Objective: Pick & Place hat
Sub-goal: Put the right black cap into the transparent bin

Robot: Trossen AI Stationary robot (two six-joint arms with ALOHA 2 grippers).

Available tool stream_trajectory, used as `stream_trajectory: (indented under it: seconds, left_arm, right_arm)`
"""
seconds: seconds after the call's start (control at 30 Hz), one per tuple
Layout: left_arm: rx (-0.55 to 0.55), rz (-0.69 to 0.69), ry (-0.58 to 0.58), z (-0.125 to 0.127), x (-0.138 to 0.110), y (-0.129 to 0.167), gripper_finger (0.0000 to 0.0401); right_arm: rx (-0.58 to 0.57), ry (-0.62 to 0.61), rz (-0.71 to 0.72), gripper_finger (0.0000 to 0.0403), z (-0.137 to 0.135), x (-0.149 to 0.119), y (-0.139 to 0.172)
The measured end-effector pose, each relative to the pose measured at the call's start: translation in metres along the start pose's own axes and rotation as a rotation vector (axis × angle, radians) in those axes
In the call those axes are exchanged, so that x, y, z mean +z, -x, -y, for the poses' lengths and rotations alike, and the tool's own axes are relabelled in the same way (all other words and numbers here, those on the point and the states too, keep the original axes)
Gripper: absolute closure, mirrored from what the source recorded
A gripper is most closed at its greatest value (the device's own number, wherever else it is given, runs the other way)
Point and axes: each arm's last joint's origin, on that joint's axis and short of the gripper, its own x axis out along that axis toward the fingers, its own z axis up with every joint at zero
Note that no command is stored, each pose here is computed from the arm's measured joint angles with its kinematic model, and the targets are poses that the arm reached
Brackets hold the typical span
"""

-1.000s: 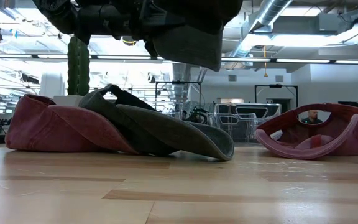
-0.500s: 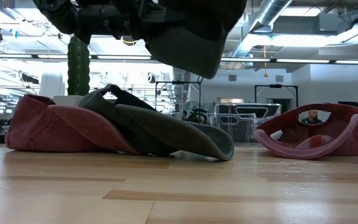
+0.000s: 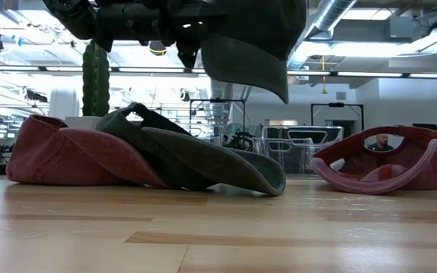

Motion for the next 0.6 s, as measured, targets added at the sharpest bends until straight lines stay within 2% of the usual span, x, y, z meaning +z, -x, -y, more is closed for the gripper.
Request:
stream_trajectory:
  seconds: [0.2, 0.6]
  left_arm:
    - [0.001, -0.007, 0.034, 0.000, -0.001, 0.000, 0.0242]
    - [0.000, -0.008, 0.055, 0.000, -0.001, 0.000, 0.0241]
  right_arm:
    - [-0.017, -0.007, -0.044, 0.0390, 0.018, -0.010, 0.010]
    - [-0.089, -0.122, -0.158, 0.0390, 0.077, -0.045, 0.015]
